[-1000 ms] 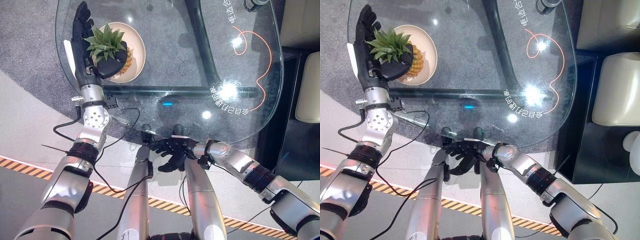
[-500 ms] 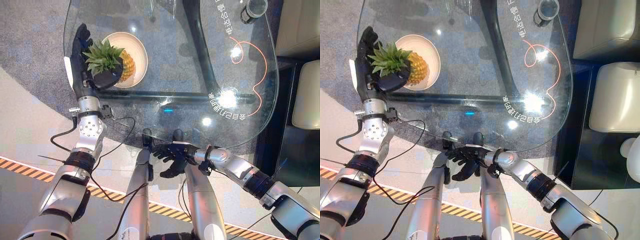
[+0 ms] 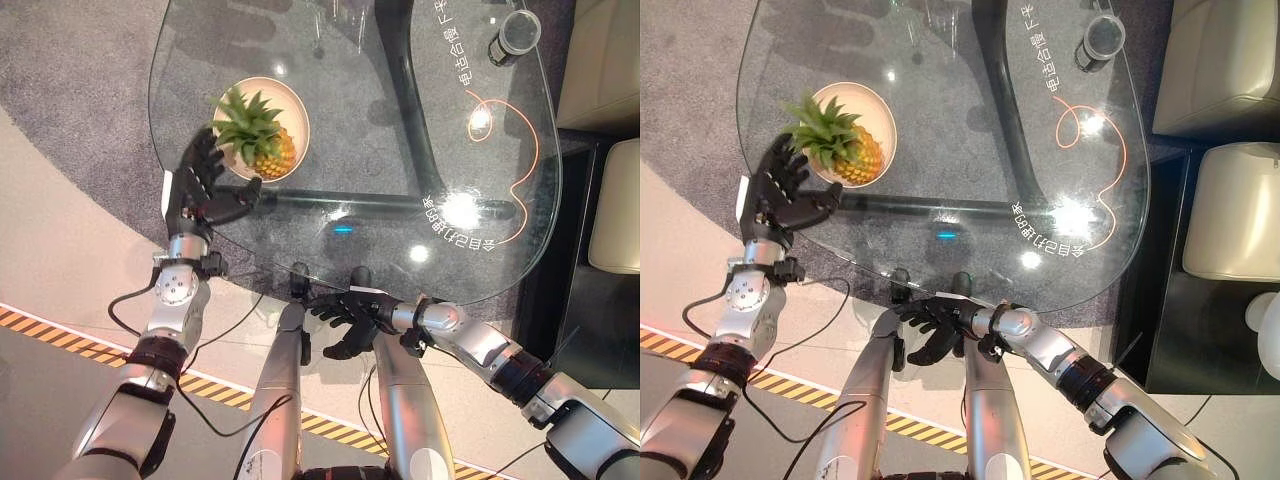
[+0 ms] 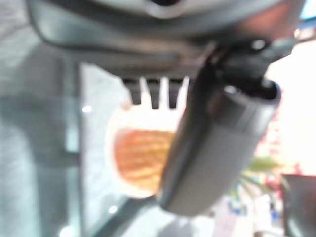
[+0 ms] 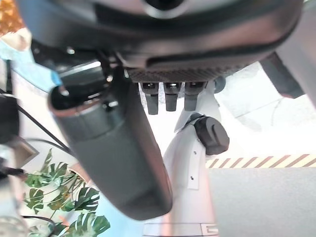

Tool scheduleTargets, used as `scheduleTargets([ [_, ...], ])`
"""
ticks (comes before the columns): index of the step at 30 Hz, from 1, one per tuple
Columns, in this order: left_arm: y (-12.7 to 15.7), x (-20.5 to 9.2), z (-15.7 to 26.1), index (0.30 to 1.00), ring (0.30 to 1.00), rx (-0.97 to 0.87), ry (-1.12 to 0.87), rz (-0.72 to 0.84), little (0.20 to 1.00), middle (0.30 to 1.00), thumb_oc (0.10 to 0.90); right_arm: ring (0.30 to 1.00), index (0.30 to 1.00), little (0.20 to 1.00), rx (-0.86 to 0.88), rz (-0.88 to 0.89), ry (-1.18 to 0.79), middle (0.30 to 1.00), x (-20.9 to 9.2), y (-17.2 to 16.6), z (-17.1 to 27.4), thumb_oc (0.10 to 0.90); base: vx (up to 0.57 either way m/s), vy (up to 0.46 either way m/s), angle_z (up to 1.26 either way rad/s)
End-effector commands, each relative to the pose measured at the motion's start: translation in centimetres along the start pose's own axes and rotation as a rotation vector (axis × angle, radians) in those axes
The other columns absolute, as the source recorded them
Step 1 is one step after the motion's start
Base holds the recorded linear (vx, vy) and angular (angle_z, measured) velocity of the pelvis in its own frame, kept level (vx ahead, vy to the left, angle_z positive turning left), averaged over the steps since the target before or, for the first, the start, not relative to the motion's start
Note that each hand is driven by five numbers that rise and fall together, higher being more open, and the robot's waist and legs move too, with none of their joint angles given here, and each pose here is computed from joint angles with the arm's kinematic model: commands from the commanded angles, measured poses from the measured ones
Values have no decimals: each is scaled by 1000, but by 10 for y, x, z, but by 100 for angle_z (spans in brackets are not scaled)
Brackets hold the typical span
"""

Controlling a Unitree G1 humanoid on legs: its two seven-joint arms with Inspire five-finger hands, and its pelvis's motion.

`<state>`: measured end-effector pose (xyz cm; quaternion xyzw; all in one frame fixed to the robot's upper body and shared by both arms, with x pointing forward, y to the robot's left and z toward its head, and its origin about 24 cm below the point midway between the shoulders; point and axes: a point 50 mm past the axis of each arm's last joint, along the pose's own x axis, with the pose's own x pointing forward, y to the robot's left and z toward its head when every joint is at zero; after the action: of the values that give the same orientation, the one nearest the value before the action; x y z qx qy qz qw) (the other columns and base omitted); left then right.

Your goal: Pick up the fruit to the plate

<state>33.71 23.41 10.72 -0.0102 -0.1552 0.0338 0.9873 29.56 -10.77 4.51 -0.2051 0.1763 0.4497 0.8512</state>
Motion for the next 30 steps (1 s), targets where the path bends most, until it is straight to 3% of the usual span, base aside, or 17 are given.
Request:
scheduleTargets([
  [1, -2, 1, 23, 900, 900, -76, -148, 18, 900, 900, 800, 900, 900, 900, -3, 93, -120, 900, 0, 28, 11, 800, 0, 0, 0],
  [17, 11, -16, -6, 900, 900, -152, 2, 48, 900, 900, 800, 900, 900, 900, 16, 58, -116, 900, 0, 21, 2, 800, -10, -31, 2],
  [30, 3, -98, -84, 900, 900, -231, 404, 72, 900, 900, 800, 900, 900, 900, 193, -203, -35, 900, -12, 13, -54, 800, -3, -53, 7],
])
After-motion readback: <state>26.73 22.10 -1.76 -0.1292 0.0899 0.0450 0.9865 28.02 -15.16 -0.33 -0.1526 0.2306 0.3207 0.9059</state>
